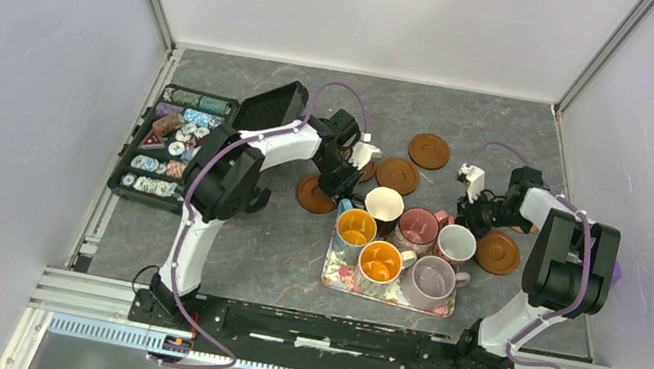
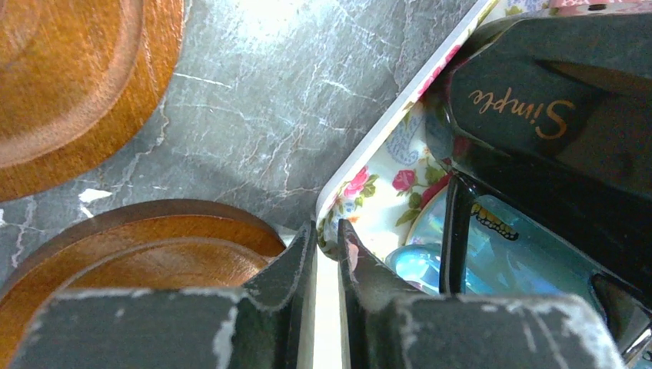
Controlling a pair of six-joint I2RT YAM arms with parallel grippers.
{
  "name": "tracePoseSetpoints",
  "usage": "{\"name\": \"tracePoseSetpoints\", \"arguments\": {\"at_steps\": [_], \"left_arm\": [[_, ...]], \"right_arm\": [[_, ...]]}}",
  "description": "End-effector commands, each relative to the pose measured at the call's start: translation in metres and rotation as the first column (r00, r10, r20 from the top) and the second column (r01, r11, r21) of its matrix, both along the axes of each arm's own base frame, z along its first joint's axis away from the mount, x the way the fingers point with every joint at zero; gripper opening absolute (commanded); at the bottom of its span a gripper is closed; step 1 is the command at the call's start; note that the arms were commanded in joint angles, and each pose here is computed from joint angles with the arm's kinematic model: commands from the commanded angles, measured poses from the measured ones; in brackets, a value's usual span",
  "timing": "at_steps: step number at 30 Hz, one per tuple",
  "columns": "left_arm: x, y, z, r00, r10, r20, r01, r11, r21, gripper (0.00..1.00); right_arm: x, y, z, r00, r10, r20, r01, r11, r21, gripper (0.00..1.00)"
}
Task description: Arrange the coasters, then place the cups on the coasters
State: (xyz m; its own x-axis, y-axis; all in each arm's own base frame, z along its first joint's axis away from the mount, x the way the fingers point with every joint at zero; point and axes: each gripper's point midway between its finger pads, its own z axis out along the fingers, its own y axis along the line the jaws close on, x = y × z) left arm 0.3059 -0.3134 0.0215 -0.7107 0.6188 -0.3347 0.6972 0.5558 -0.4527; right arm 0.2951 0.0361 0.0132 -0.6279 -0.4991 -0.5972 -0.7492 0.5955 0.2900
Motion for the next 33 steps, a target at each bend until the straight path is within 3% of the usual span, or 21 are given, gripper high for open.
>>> {"name": "tracePoseSetpoints", "arguments": {"at_steps": [1, 8, 14, 24, 31, 33], "left_arm": [[-0.001, -0.001, 0.026, 0.992, -0.067, 0.108, 0.067, 0.998, 0.001, 0.14], [0.039, 0.019, 0.042, 0.952, 0.013, 0.305, -0.048, 0.993, 0.109, 0.16], [0.055, 0.033, 0.059, 0.913, 0.057, 0.404, -0.124, 0.982, 0.144, 0.24], [0.049, 0.028, 0.086, 0.905, 0.065, 0.420, -0.101, 0.993, 0.065, 0.38], [0.078, 0.021, 0.131, 0.835, 0.078, 0.544, -0.110, 0.994, 0.026, 0.52], [0.088, 0.018, 0.139, 0.817, 0.067, 0.573, -0.100, 0.995, 0.027, 0.58]], "right_arm": [[-0.065, 0.002, -0.022, 0.963, 0.014, -0.268, -0.026, 0.999, -0.043, 0.27], [-0.019, -0.019, -0.004, 0.985, -0.063, -0.160, 0.045, 0.993, -0.112, 0.33], [0.007, -0.032, 0.014, 0.991, -0.110, -0.077, 0.099, 0.986, -0.134, 0.40], [0.021, -0.034, 0.037, 0.994, -0.107, -0.005, 0.105, 0.988, -0.117, 0.49], [0.061, -0.048, 0.077, 0.979, -0.150, 0.136, 0.165, 0.981, -0.104, 0.58], [0.077, -0.048, 0.087, 0.968, -0.172, 0.184, 0.189, 0.979, -0.079, 0.65]]}}
